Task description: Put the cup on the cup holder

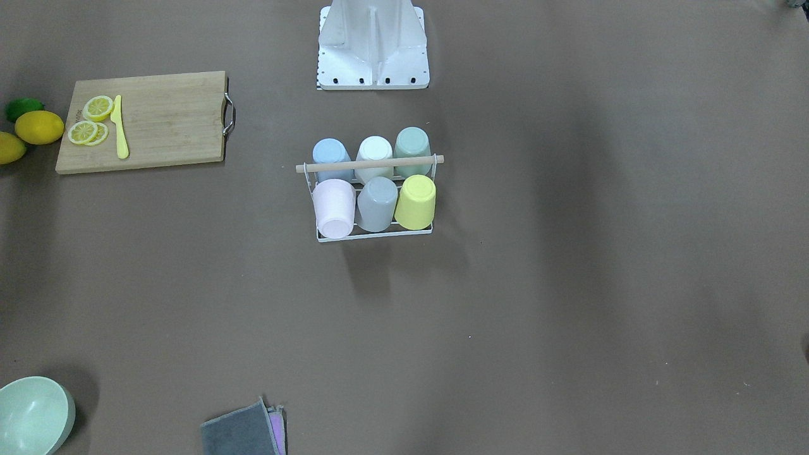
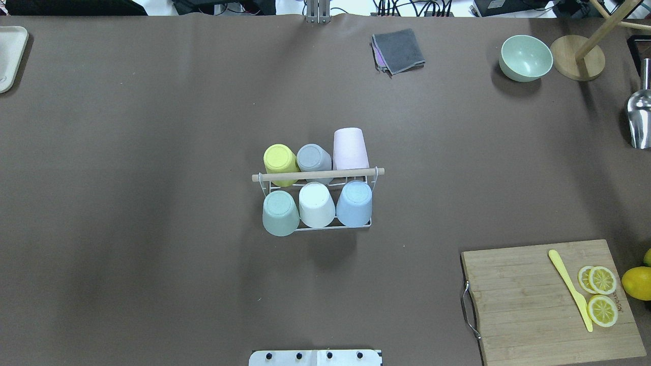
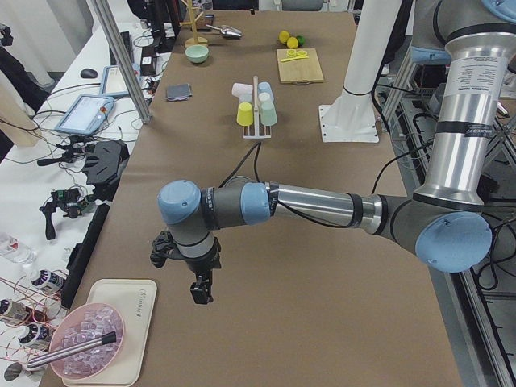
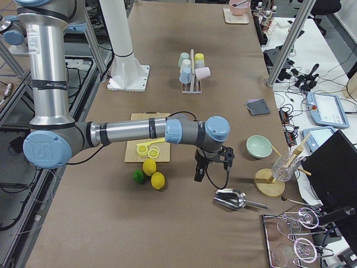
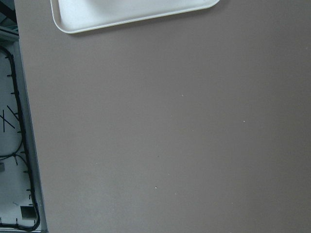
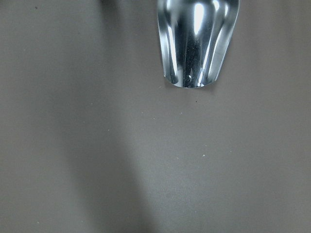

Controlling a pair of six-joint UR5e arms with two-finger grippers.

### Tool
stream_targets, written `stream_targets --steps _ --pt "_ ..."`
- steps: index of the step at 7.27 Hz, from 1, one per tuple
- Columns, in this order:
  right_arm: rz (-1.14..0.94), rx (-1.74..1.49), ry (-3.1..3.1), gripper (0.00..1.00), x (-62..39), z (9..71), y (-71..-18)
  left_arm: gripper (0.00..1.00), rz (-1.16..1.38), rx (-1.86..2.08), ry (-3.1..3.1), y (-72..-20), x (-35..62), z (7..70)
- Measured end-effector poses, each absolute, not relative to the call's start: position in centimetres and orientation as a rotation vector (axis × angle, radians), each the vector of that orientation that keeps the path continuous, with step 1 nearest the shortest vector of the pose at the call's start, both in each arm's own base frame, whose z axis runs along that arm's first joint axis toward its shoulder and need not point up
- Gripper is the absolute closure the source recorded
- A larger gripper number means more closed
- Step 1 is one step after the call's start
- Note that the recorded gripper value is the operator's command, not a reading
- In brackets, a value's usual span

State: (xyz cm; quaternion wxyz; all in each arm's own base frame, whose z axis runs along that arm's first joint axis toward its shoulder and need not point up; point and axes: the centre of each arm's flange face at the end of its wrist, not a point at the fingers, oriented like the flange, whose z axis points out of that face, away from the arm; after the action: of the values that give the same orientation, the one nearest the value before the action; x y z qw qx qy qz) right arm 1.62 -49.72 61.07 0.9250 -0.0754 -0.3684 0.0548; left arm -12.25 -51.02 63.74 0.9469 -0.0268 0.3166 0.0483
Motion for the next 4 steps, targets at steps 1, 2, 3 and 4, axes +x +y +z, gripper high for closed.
stream_targets --steps 1,2,3,4 --pt "0.112 -0.154 -0.756 0.01 1.6 61.0 -49.7 0.04 0.090 -0.074 0.658 -50.1 -12.1 65.0" --pt "0.112 -0.153 -0.756 0.01 1.7 61.0 -49.7 0.03 0.081 -0.094 0.672 -49.3 -11.8 66.0" --pt "0.112 -0.151 -0.757 0.01 1.7 61.0 -49.7 0.03 0.070 -0.128 0.683 -48.6 -11.5 66.8" --pt "0.112 -0.151 -0.757 0.01 1.7 60.9 -49.8 0.03 0.060 -0.173 0.694 -48.0 -11.1 67.3"
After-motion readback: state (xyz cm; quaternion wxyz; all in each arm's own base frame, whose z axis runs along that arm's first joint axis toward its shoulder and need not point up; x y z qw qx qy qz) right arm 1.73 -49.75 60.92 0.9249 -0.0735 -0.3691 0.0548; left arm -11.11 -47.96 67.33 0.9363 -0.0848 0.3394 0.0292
